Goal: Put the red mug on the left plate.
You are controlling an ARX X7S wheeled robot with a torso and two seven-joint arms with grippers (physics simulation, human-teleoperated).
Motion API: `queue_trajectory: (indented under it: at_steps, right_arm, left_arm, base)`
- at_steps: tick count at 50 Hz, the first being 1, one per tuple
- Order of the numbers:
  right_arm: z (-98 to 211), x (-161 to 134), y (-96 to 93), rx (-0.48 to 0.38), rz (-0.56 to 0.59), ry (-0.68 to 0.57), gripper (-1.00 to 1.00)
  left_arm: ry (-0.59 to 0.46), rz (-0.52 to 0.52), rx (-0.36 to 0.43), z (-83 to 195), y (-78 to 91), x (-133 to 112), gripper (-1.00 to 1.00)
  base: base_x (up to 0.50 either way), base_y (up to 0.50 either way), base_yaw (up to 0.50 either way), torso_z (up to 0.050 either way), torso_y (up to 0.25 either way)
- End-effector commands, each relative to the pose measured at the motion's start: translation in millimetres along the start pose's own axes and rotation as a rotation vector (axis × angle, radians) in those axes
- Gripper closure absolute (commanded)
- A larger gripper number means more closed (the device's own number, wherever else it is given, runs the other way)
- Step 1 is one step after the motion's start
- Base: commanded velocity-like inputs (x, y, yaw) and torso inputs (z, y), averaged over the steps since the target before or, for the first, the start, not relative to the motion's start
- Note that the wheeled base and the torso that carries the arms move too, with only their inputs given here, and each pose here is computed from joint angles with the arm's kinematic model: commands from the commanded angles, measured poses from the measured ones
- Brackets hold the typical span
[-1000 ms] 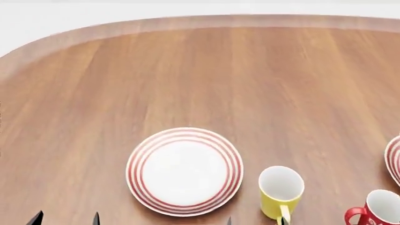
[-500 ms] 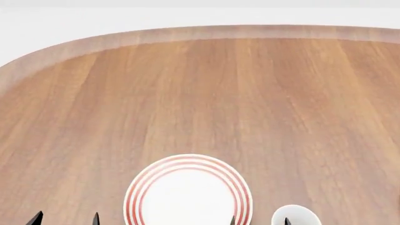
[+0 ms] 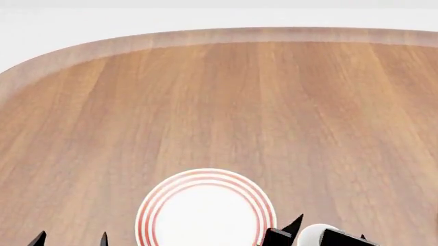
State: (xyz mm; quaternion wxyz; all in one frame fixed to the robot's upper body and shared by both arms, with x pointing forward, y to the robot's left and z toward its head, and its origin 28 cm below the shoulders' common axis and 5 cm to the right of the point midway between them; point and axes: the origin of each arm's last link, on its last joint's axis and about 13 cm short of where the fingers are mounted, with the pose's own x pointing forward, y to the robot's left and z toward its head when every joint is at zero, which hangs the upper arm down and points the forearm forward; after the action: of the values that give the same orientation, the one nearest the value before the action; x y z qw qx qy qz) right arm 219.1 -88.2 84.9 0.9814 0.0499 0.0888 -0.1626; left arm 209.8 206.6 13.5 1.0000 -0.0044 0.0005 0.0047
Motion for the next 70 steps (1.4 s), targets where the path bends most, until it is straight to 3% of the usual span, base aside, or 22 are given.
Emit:
queue_trajectory:
  at_steps: [1,28,70]
  right_arm:
    - [26,-8,0.6,0.034,-0.14,0.031,-1.0]
    - [37,-8,-12.5,0.172,-0.319,0.075,-1.0]
    - [9,37,-12.0,0.243,-0.483,0.208,-1.0]
  left_arm:
    - [0.0,0.001,-0.001,0,0.4,1,-1.0]
    - [0.0,0.002,-0.003,0,0.5,0,-1.0]
    - [0.0,0.001,-0.006,0,0.7,1,-1.0]
  base:
    - [0.0,0.0,0.0,0.0,0.0]
    - [0.0,0.0,0.0,0.0,0.0]
    - [0.0,0.0,0.0,0.0,0.0]
